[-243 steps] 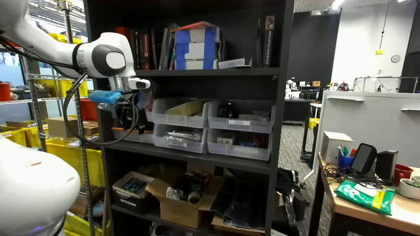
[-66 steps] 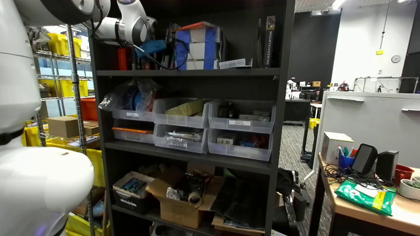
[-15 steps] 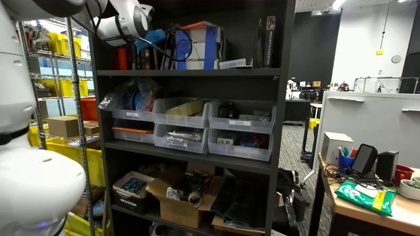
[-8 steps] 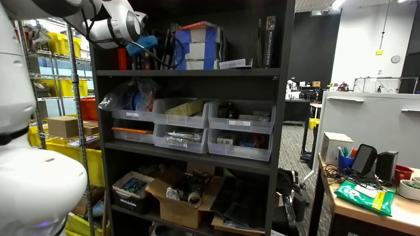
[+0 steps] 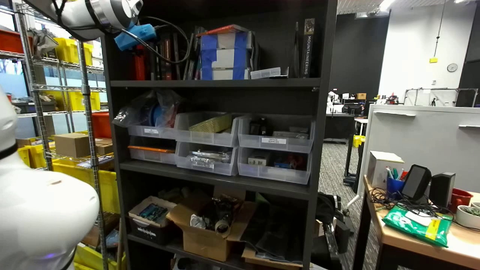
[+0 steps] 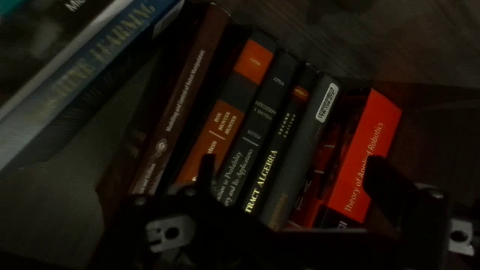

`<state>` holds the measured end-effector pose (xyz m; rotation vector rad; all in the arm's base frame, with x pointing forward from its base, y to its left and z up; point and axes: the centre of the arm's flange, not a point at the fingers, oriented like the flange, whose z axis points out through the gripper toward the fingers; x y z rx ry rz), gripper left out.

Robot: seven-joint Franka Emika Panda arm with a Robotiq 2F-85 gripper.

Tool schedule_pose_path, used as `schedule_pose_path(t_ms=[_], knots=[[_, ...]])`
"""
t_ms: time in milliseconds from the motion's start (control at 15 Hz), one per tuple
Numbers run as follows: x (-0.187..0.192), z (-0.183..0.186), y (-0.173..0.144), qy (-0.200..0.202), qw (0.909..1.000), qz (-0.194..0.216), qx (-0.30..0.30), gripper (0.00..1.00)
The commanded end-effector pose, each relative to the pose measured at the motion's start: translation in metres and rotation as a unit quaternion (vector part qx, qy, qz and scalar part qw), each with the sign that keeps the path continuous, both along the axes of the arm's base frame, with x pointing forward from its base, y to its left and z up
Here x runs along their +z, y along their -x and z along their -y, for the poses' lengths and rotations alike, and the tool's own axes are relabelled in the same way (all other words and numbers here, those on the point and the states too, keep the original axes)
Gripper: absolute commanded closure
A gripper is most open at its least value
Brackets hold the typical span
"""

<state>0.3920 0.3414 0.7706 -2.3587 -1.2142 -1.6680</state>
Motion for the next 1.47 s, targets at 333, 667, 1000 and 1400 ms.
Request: schedule_pose_path(t_ms=[333, 667, 1000, 1400], knots=[[0.012, 0.032, 0.001, -0.012, 0.9960, 0.007, -0.088, 0.00], [0.012, 0.027, 0.008, -0.033, 0.9935, 0.008, -0.108, 0.00], [0.016, 0.027, 0.005, -0.046, 0.9941, 0.002, -0.099, 0.00], [0.019, 0.028, 0.008, -0.050, 0.9937, 0.004, -0.100, 0.00]])
